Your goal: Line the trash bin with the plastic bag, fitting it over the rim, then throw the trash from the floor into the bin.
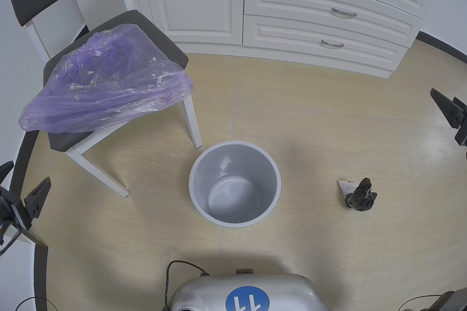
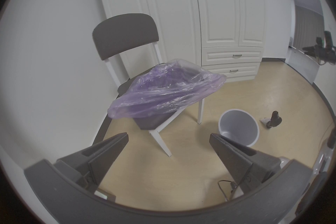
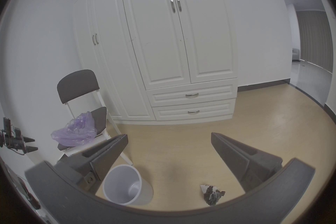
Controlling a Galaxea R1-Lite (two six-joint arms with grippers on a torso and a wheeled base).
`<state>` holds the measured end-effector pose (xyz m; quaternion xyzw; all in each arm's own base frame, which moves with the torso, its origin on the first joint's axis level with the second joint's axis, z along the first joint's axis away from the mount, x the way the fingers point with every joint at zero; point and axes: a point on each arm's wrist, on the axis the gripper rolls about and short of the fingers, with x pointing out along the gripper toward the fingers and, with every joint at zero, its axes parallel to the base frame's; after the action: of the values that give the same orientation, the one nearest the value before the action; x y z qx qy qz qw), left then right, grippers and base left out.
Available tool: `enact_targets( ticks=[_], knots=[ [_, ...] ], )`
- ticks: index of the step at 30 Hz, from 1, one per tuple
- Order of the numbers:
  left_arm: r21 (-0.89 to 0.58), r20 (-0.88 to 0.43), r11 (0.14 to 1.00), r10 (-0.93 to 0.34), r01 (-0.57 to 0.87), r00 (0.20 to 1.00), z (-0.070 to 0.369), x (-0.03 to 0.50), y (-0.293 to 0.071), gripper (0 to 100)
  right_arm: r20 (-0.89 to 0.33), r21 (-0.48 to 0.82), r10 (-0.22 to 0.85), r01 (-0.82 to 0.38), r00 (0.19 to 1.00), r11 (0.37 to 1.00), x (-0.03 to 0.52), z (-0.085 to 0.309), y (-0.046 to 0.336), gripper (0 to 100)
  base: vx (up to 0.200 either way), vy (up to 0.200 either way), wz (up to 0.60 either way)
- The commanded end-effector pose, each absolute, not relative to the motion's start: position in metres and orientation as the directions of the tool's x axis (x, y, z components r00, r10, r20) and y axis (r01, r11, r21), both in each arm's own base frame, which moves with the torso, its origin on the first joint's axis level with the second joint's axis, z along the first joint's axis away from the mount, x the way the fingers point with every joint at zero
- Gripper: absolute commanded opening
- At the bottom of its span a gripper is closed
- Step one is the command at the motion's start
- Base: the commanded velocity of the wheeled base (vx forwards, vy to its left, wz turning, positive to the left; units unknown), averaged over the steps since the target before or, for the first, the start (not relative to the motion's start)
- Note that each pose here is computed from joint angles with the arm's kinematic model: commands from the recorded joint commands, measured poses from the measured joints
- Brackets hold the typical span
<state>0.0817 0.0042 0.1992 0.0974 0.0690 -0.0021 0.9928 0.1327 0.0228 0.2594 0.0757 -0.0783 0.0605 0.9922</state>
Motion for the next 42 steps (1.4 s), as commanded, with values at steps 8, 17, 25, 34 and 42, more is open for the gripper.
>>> enact_targets(
  ticks=[8,17,25,34,42],
  knots=[
    [0.237,-0.13,0.97,-0.028,0.059,0.991,0.193,0.15,0.097,100,0.061,0.153,0.26,-0.266,0.964,0.952,0.152,0.24,0.064,100,0.0,0.0,0.0],
    [0.172,-0.148,0.985,0.016,0.01,0.989,0.193,0.169,0.135,100,-0.039,0.229,0.322,-0.305,0.946,0.924,0.177,0.219,0.093,100,0.0,0.0,0.0],
    [-0.068,-0.095,0.998,-0.005,-0.002,0.995,0.197,0.187,0.175,100,-0.067,0.288,0.291,-0.26,0.954,0.922,0.207,0.201,0.109,100,0.0,0.0,0.0],
    [-0.17,-0.033,0.983,-0.073,0.066,0.997,0.19,0.186,0.2,100,-0.077,0.304,0.262,-0.228,0.962,0.925,0.212,0.201,0.111,100,0.0,0.0,0.0],
    [-0.208,-0.043,0.976,-0.083,0.072,0.996,0.187,0.191,0.212,100,-0.098,0.297,0.251,-0.212,0.963,0.931,0.215,0.201,0.112,100,0.0,0.0,0.0]
  ],
)
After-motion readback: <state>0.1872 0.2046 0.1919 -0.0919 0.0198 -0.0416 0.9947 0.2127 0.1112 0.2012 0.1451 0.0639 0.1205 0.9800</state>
